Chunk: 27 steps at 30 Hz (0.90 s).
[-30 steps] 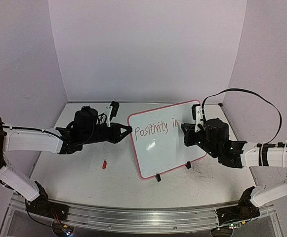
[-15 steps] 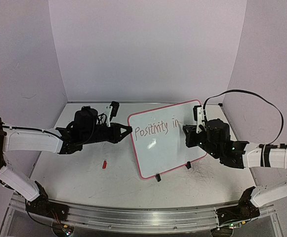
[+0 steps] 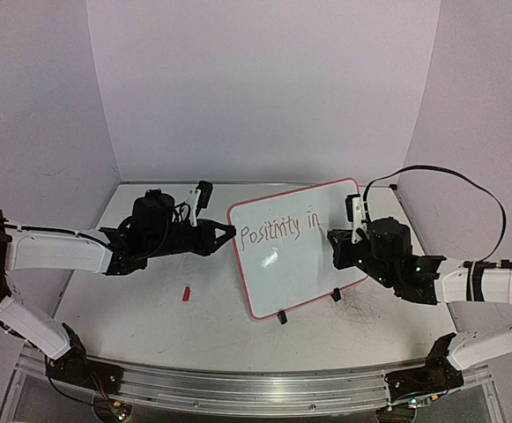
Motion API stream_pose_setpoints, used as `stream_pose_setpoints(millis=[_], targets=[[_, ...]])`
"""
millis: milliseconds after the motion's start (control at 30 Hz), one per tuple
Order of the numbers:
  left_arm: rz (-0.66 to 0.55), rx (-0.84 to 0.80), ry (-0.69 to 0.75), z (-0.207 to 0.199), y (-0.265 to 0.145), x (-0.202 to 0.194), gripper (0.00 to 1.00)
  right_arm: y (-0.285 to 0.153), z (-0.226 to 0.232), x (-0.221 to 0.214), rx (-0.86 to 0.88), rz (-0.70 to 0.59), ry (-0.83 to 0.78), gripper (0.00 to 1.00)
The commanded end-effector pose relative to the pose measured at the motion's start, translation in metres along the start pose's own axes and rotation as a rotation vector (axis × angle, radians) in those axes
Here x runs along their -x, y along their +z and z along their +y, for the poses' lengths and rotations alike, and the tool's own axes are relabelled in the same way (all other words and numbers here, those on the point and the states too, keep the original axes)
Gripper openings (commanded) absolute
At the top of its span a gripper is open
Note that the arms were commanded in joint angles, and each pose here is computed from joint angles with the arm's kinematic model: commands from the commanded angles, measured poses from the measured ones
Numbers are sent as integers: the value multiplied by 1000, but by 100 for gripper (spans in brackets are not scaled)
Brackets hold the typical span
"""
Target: Write a sentence on the whiteboard
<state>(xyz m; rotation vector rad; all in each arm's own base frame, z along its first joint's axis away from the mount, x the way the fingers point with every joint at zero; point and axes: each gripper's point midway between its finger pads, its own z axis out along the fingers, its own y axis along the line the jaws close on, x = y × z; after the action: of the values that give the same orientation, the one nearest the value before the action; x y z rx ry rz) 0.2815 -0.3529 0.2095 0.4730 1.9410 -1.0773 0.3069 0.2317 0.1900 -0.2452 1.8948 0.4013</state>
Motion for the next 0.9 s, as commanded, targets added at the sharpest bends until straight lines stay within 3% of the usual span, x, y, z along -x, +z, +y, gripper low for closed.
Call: stream_pose_setpoints(millis=[0,267,867], targets=[[-43,25,40,-1,-2,18,0,-1,0,10,-2,-19,11,0],[-41,26,41,0,-1,18,0,-26,-9,47,-22,-141,29,0],[-48,22,42,-2,-2,21,0,-4,-12,53,7,-161,-10,0]])
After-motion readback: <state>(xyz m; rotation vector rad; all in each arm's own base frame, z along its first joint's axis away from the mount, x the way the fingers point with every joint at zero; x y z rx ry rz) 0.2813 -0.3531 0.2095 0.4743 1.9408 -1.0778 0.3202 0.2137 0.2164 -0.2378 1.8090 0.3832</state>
